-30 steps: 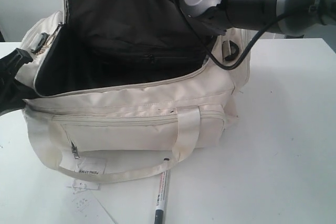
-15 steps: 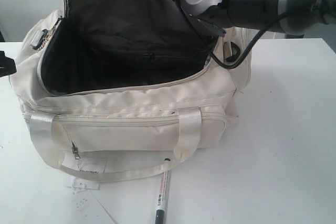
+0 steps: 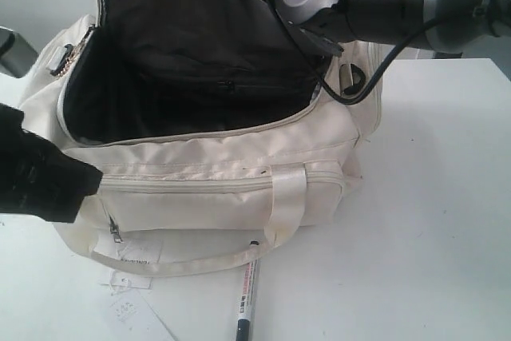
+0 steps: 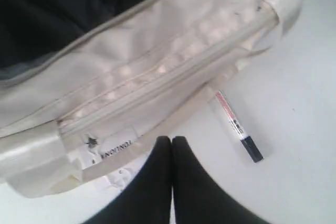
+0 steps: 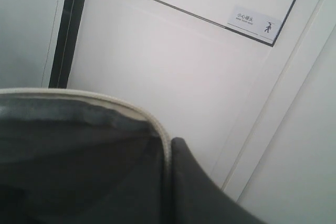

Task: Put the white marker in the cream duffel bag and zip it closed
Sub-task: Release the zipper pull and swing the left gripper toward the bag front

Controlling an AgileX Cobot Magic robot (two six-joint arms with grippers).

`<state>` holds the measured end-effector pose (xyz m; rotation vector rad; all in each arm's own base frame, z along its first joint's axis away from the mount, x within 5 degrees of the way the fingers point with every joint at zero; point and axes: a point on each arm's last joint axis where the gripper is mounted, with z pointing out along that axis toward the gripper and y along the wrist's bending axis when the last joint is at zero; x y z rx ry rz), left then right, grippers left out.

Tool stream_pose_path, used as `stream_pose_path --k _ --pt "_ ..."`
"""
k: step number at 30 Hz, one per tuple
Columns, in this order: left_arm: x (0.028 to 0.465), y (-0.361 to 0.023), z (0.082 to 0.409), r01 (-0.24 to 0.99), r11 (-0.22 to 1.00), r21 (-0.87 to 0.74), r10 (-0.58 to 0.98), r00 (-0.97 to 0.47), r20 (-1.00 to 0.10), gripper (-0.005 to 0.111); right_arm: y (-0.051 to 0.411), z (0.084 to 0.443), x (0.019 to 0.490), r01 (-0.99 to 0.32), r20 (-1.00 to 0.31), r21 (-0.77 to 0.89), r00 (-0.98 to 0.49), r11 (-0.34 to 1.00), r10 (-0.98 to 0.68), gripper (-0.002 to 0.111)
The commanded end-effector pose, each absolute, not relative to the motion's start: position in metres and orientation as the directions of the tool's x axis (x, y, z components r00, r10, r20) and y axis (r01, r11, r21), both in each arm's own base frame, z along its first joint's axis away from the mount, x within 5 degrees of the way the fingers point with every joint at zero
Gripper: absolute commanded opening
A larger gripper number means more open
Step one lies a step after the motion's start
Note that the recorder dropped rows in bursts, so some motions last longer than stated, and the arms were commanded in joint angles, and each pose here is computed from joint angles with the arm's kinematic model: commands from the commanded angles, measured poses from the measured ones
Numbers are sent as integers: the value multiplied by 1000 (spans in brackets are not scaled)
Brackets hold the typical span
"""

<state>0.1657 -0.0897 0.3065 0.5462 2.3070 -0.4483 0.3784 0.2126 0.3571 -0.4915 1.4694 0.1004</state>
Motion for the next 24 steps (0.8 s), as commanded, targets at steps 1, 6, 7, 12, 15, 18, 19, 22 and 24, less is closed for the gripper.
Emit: stream_pose_path --k 1,6,7,12,15,18,19,22,24 --pt "168 -115 317 601 780 -175 348 -648 -678 0 204 371 377 -309 -967 -240 165 920 -197 0" --pt "172 -147 296 671 713 -203 478 -677 -559 0 204 371 377 -309 -967 -240 165 920 -197 0" --pt "173 -152 292 676 707 -208 490 -681 -544 0 204 371 377 -309 -967 -240 165 920 -197 0" --pt "175 -174 276 692 687 -222 521 -682 -513 0 204 371 377 -309 -967 -240 165 920 -197 0" --pt "176 -184 271 707 671 -222 549 -676 -492 0 204 371 377 -309 -967 -240 165 920 -197 0" --pt "178 -192 268 720 659 -217 565 -665 -489 0 204 371 377 -312 -971 -223 159 923 -180 0" --pt "179 -195 266 722 659 -212 565 -661 -494 0 204 371 377 -312 -970 -227 161 923 -185 0" --pt "179 -201 259 727 653 -213 577 -659 -482 0 204 371 377 -312 -970 -227 161 923 -185 0" --pt "179 -205 254 722 656 -219 582 -669 -462 0 204 371 377 -313 -971 -221 158 924 -178 0"
